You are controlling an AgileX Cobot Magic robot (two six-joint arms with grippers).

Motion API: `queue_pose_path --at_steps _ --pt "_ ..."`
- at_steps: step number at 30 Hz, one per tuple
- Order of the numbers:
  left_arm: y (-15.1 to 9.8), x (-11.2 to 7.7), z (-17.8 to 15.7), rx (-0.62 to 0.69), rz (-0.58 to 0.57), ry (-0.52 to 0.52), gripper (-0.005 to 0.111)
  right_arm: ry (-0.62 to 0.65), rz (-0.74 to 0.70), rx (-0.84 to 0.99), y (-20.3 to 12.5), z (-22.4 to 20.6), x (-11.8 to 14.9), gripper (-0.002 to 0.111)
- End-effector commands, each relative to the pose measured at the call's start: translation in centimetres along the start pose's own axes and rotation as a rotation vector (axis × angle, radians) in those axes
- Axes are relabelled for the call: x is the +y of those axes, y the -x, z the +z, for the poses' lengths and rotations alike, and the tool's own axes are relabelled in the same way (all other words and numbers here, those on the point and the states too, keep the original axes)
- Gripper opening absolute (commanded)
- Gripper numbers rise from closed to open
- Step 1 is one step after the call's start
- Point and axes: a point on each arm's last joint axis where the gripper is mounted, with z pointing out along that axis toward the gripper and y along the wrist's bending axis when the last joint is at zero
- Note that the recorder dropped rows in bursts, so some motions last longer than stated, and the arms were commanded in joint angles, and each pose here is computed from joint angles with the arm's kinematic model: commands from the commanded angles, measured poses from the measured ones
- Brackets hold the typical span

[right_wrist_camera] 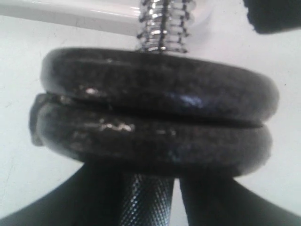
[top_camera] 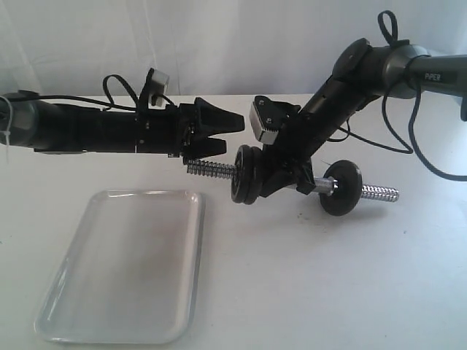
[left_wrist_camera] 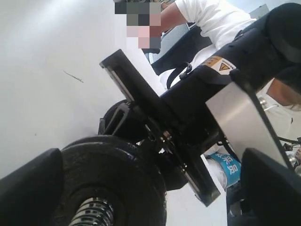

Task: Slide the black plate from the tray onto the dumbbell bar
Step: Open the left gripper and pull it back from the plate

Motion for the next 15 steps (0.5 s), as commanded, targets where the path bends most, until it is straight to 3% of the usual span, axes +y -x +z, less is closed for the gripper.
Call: queue_pose_path --at_steps 1,15 --pt "1.2 -0.9 -1.4 -0.029 0.049 -0.013 0.105 -0.056 0.008 -0.115 2.1 -2.3 -0.1 0.0" --pt "4.4 -1.8 -9.3 -0.033 0.146 0.133 0.105 -0.167 0.001 -0.039 1.2 -1.8 -1.3 0.0"
